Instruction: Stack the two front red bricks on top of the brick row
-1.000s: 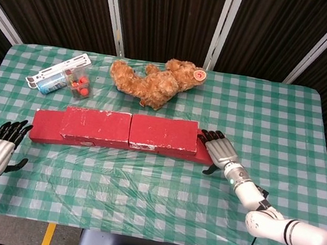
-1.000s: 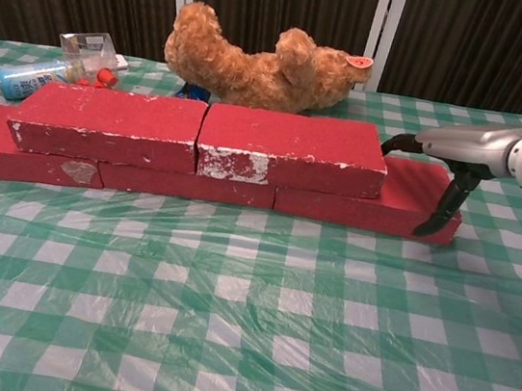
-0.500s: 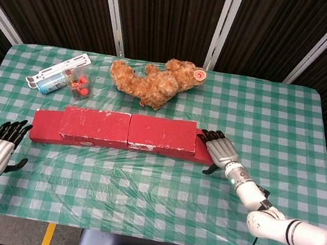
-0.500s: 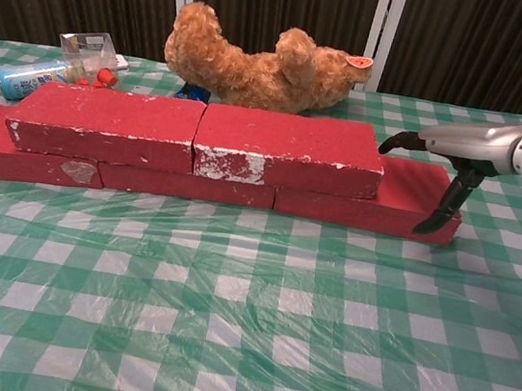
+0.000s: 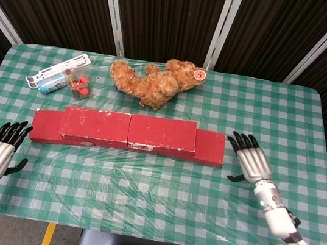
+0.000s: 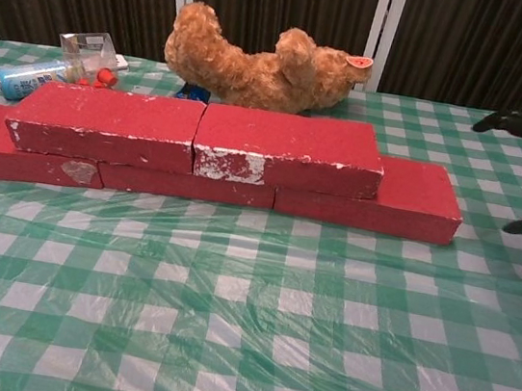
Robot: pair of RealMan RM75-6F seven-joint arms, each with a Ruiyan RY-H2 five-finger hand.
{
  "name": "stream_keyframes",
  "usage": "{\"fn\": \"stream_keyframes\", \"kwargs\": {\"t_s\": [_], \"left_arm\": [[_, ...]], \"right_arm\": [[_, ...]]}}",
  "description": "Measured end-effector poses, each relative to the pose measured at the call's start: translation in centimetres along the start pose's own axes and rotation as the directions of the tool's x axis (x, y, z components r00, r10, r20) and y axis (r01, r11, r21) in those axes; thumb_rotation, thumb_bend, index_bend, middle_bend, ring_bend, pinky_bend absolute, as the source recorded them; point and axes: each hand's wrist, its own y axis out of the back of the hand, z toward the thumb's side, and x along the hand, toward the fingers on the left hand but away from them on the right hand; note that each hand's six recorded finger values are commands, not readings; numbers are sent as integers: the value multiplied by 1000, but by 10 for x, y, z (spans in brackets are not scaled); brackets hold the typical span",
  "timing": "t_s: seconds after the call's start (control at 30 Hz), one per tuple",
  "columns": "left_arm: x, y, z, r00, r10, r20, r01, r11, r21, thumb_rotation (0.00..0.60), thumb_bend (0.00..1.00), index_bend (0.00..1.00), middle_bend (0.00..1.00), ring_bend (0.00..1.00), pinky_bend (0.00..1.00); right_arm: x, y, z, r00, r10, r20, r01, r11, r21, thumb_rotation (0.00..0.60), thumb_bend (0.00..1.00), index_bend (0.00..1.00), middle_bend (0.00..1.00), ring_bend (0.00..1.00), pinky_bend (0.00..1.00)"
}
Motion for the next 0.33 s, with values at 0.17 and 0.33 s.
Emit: {"fn": "stream_keyframes", "kwargs": {"t_s": [0.17, 0.33], "left_arm": [[-7, 4, 0, 999, 25, -34, -23, 999, 32, 600, 372, 0, 0, 0, 0], [-13, 9, -1, 997, 54, -63, -52, 998, 37, 600, 377, 0, 0, 0, 0]], "right_arm": [[74, -5, -44, 974, -197, 109, 195, 980, 30, 545, 48, 0, 0, 0, 0], [148, -5, -68, 930, -311, 197, 310, 950, 34, 546, 48, 0, 0, 0, 0]]}}
